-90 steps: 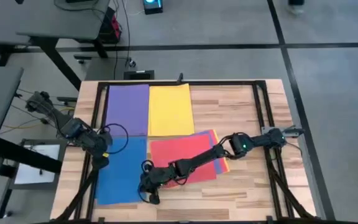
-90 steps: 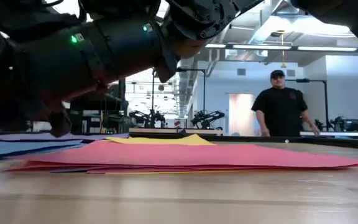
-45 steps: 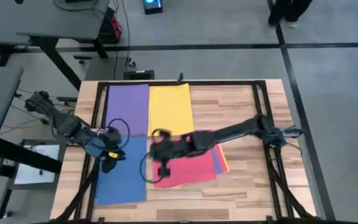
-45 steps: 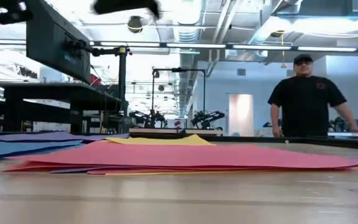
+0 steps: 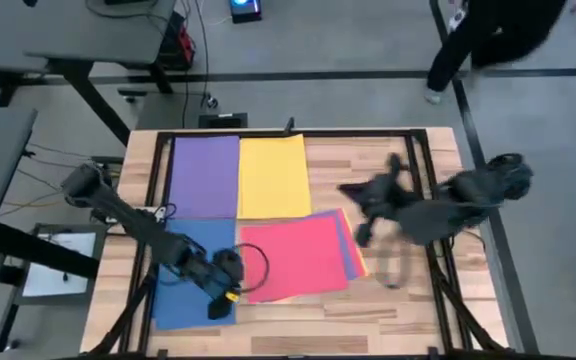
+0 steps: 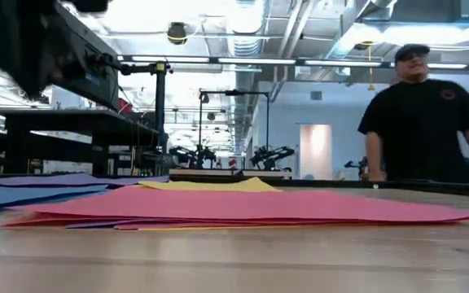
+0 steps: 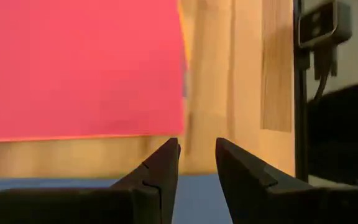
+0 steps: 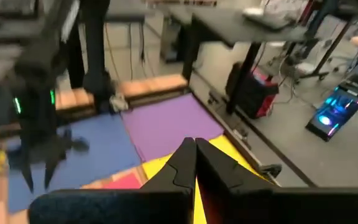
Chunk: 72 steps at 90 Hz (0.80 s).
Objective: Organize paper
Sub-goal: Stack the blue paper on top of the blue paper
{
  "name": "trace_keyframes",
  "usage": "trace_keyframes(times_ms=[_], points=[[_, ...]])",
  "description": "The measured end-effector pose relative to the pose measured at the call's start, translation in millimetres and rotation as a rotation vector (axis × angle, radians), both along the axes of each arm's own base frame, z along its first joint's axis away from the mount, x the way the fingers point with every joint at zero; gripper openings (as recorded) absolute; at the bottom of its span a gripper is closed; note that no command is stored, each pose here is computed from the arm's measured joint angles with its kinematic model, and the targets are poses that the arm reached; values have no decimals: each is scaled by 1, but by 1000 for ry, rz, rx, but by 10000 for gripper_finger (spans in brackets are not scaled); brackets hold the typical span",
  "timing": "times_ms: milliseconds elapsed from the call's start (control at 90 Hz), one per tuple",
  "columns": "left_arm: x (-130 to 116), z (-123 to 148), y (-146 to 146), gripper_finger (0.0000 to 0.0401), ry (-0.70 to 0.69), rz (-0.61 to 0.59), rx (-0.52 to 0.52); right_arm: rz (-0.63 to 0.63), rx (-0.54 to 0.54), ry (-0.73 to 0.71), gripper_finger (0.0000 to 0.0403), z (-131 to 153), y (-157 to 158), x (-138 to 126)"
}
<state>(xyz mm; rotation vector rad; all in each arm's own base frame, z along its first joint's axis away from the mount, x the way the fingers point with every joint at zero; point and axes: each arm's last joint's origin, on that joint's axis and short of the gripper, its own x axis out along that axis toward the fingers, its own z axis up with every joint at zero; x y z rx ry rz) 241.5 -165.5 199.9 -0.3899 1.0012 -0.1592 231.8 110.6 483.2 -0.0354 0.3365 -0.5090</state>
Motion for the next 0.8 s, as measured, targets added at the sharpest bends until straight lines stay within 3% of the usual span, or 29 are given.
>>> trace_keyframes(times_ms=[100,322,522,800], points=[[9,-23,-12,91,89,5,-59,14,-2,11,0,-2,9,-10],[21,-58,-27,90,209,5,-28,13,-20,79,0,-18,23,-9],[18,-64,-26,90,286,41,-24,37,-21,102,0,-25,34,-4],[6,-65,-27,90,392,-1,-12,58,-20,99,0,-24,39,-9]])
